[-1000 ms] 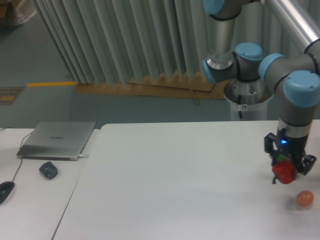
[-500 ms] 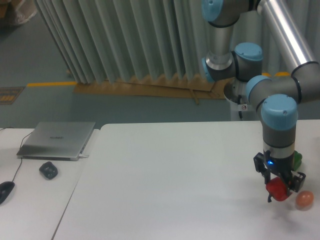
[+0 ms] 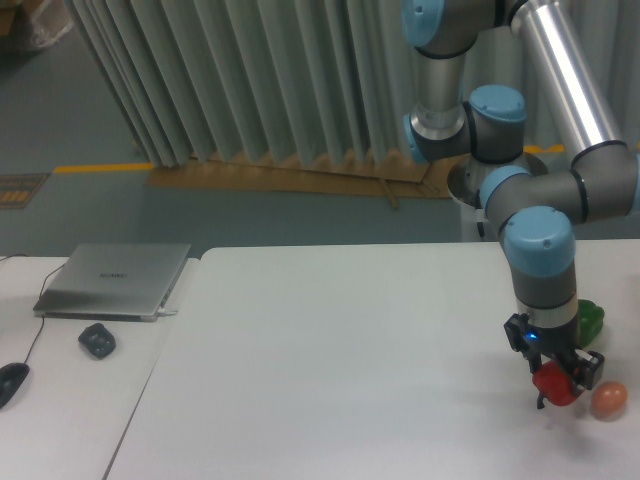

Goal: Place the red pepper on the table

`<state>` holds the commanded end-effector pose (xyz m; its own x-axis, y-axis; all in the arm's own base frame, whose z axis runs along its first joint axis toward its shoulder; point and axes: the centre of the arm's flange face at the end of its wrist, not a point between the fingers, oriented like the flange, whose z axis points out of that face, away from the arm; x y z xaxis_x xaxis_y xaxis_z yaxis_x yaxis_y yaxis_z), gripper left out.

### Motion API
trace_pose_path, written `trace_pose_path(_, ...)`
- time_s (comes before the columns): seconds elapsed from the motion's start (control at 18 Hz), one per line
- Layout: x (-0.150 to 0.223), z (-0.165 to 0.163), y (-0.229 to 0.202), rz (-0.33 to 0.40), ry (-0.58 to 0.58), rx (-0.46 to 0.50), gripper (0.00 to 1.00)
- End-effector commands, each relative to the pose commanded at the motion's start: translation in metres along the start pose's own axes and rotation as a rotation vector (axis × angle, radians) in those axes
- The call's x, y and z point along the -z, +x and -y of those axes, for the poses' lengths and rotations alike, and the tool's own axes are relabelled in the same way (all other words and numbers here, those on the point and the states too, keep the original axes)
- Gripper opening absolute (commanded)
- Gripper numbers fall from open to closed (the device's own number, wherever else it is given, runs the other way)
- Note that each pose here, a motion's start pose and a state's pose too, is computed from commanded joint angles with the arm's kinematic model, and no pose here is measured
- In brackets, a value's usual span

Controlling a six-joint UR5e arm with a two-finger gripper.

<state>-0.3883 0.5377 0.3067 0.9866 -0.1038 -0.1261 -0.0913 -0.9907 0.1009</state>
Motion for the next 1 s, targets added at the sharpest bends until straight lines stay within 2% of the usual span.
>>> trace_pose_path(0.39, 0.009, -0.003, -0.001, 0.015, 0.006, 0.01, 1.0)
trace_pose_path(0.56, 0.035, -0.014, -0.006, 0.045, 0.025, 0.027, 1.0)
trace_pose_path(1.0, 0.052, -0.025, -0.016, 0.072, 0.038, 0.044, 1.0)
